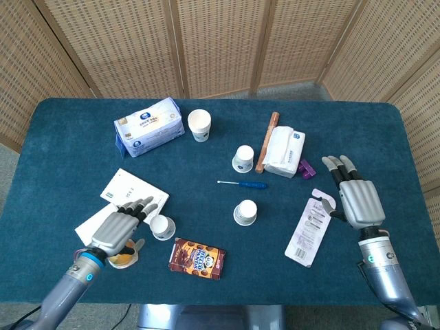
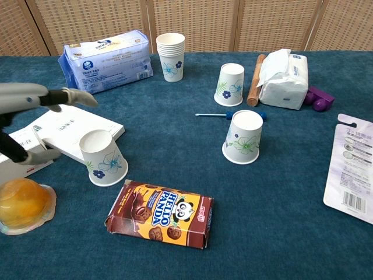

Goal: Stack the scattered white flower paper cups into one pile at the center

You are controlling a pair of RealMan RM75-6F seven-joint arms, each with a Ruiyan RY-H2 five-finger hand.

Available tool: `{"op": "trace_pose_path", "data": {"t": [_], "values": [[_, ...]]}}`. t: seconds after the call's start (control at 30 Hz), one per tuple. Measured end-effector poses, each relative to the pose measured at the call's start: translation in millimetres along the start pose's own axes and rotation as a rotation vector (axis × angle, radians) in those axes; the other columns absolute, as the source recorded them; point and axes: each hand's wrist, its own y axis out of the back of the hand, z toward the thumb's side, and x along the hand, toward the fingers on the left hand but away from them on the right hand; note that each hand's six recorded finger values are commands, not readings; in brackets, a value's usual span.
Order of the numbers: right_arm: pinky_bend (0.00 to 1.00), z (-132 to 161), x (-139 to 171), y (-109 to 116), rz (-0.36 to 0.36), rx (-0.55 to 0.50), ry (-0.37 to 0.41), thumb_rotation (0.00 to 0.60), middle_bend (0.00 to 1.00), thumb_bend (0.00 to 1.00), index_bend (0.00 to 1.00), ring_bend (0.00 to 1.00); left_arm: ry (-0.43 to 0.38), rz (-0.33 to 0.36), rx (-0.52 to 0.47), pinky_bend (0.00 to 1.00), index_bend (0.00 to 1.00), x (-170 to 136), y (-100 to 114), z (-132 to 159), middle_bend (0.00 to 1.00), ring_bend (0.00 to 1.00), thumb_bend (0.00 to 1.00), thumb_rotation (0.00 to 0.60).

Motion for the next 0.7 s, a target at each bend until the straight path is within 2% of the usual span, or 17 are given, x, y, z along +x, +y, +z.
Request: {"op": "trace_pose_path", "data": {"t": [0.3, 0.43, 0.6, 0.7], "values": [[0.43, -8.3, 3.8, 2.8, 0.001, -0.001, -0.019, 0.600, 0.12, 0.37, 0.03, 0.01, -0.003, -0.042, -0.015, 0.17, 0.00, 17.4, -19.2, 3.6, 0.00, 0.00, 0.45, 0.600], [0.43, -11.3, 5.9, 3.8, 0.002, -0.003, -0.026, 0.600, 0.12, 0.37, 0.03, 0.02, -0.009, -0.045, -0.032, 0.25, 0.02, 26.0, -26.5, 6.2, 0.00, 0.01, 0.45, 0.600], [0.43, -13.6, 8.3, 5.5, 0.000, -0.008, -0.032, 0.600, 0.12, 0.37, 0.03, 0.01, -0.025, -0.017, -0.053, 0.40, 0.14, 37.2, -31.7, 12.2, 0.05, 0.11, 0.45, 0.600], [0.43, -14.1, 9.1, 6.6, -0.002, -0.019, -0.034, 0.600, 0.12, 0.37, 0.03, 0.02, -0.031, -0.016, -0.051, 0.45, 0.18, 42.1, -34.9, 14.6, 0.09, 0.18, 0.45, 0.600]]}}
